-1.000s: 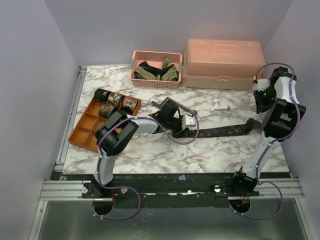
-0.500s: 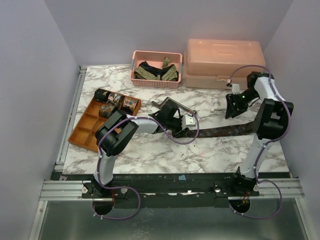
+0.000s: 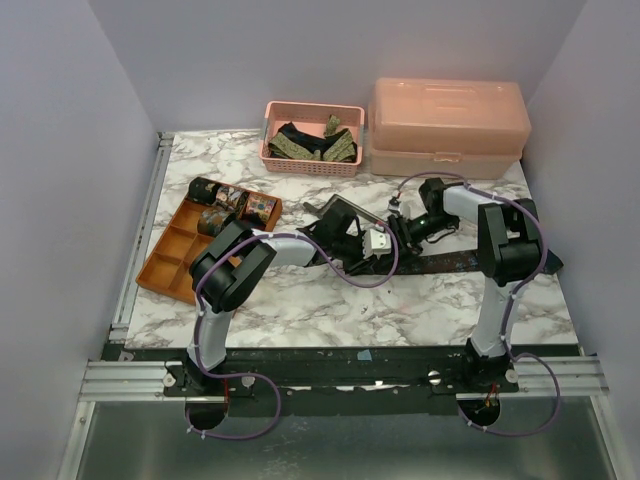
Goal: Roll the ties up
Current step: Roll the tie at the center of the board.
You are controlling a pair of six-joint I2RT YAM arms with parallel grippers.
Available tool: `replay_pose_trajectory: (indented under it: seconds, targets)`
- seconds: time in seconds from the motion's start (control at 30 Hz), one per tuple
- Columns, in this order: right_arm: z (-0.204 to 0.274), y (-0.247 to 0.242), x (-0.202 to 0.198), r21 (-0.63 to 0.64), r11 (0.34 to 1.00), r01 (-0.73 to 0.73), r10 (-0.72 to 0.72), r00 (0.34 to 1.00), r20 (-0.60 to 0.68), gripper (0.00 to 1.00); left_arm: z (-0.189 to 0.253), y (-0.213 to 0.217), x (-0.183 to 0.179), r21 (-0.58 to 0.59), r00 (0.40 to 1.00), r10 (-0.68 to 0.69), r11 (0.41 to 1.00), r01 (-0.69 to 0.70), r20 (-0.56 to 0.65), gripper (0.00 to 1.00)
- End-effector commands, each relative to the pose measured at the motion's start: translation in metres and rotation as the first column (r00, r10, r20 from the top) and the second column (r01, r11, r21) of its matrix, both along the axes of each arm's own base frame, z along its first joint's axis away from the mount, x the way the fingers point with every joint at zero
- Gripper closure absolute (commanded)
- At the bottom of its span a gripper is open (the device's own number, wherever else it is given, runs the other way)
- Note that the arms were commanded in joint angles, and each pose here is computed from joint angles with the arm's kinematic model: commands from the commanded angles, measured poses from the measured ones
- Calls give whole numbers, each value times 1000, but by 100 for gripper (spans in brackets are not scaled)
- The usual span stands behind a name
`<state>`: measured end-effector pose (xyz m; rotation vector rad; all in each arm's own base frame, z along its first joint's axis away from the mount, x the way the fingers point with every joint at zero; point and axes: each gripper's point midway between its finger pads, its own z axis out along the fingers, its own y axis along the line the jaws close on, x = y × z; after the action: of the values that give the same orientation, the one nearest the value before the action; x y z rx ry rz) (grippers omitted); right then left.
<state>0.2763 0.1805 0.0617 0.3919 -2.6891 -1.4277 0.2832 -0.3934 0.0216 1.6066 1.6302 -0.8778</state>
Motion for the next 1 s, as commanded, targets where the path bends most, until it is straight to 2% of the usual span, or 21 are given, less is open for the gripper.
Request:
replay_pose_trajectory:
  seconds: [0.0, 0.2, 0.3, 0.4, 0.47, 0.53, 0.67, 0.97]
  targets:
    - [-14, 11, 14, 12, 999, 46, -46, 998, 32, 47, -68, 58, -32, 278, 983, 91, 959, -44, -160, 86]
    - [-22, 12, 16, 9, 999, 41, -41, 999, 17, 53, -68, 59, -33, 284, 982, 94, 958, -45, -163, 86]
    - [-12, -12, 8, -53, 998, -23, 28, 996, 88, 58, -68, 61, -33, 291, 982, 98, 956, -47, -163, 86]
    - [-4, -45, -6, -128, 987, -101, 121, 979, 162, 67, -69, 60, -33, 289, 981, 100, 956, -48, -168, 86]
    - [1, -56, -17, -159, 974, -164, 193, 963, 188, 74, -69, 59, -32, 285, 981, 99, 957, -48, -168, 86]
    - [5, -58, -27, -161, 969, -189, 218, 958, 185, 77, -68, 59, -32, 286, 981, 100, 957, -48, -167, 86]
    - [-12, -59, -36, -182, 968, -175, 201, 970, 136, 78, -70, 60, -33, 290, 981, 99, 956, -46, -169, 86]
    - [-43, -58, -22, -305, 948, -92, 154, 970, 186, 79, -69, 60, -33, 290, 980, 103, 956, -49, -172, 85]
